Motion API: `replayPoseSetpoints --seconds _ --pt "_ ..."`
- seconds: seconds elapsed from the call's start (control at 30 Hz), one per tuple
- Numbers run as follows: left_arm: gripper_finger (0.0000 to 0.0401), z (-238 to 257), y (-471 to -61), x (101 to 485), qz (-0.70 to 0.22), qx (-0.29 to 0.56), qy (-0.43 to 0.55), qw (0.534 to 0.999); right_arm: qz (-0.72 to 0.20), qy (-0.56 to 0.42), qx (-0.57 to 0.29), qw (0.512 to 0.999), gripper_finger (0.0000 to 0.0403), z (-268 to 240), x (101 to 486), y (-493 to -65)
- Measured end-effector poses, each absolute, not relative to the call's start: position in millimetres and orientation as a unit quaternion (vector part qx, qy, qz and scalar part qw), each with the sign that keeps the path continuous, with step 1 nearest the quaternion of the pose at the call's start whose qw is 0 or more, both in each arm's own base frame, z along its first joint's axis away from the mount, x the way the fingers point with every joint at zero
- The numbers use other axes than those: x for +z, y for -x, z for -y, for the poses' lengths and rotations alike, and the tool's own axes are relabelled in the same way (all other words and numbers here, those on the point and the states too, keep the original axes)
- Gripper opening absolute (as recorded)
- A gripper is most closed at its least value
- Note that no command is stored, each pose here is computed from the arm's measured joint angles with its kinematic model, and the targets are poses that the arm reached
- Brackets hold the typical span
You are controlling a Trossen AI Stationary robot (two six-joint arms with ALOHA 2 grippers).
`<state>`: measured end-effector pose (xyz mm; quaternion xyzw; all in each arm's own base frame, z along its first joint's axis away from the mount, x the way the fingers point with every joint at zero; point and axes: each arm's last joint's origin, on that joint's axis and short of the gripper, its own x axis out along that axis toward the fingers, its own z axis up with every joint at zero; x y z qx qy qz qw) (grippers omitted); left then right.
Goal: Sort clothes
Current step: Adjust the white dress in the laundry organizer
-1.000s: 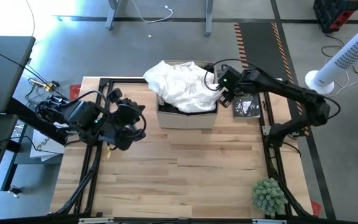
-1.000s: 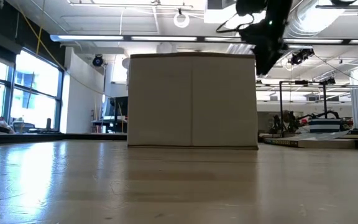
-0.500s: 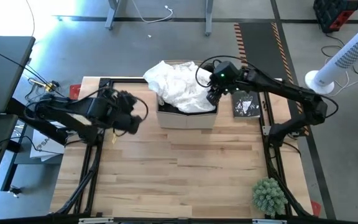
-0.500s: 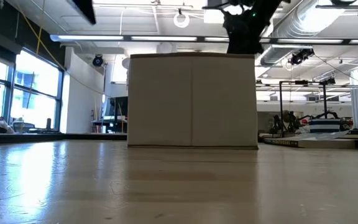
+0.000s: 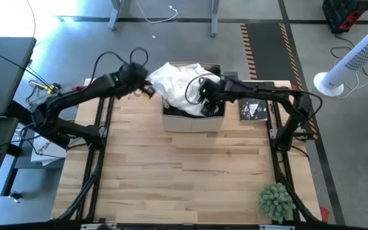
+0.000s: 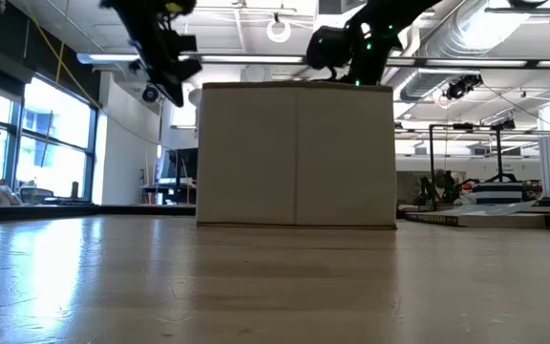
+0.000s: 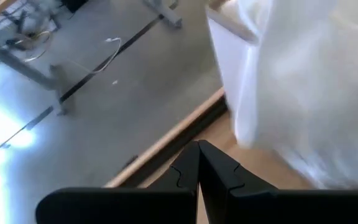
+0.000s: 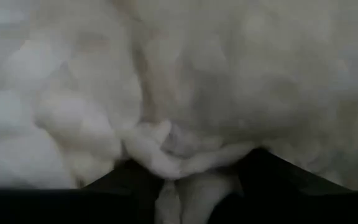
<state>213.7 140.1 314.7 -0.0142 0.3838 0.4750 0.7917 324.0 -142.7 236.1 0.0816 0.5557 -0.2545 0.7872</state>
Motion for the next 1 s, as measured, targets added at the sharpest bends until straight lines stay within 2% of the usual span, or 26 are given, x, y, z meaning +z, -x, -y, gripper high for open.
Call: replayPoseSetpoints --seconds 0.07,0.2,0.33,0.5,0.7,0.87,0.93,1.0 --pt "0.0001 -155.8 -221.6 310.5 -0.37 0.443 0.018 0.816 -0.554 -0.063 -0.258 0.789 0.0192 138.1 236.4 -326.5" --pt "0.0 -168.4 -248.8 306.4 -0.298 0.335 0.043 0.893 -0.538 -0.056 -0.257 0.801 0.0192 133.3 240.4 -329.4" --pt "0.0 -170.7 -275.1 293.7 -0.267 0.26 0.052 0.927 -0.52 -0.058 -0.256 0.813 0.0192 134.0 243.0 -332.2" --pt "0.0 -173.7 -302.8 259.6 -0.29 0.209 0.068 0.931 -0.494 -0.039 -0.258 0.829 0.0192 136.3 254.1 -337.2" --pt "0.0 -179.7 -316.3 230.0 -0.33 0.208 0.068 0.918 -0.401 -0.033 -0.278 0.872 0.0192 139.5 310.8 -344.4" --pt "0.0 -172.4 -313.0 244.6 -0.322 0.2 0.054 0.924 -0.247 -0.024 -0.265 0.932 0.0192 149.5 346.4 -360.8" --pt "0.0 -165.4 -309.1 258.5 -0.317 0.193 0.052 0.927 -0.202 -0.045 -0.234 0.95 0.0192 157.9 347.1 -368.5" --pt "0.0 -158.1 -305.1 281.7 -0.29 0.185 0.043 0.938 -0.195 -0.07 -0.217 0.954 0.0192 169.3 334.9 -376.4"
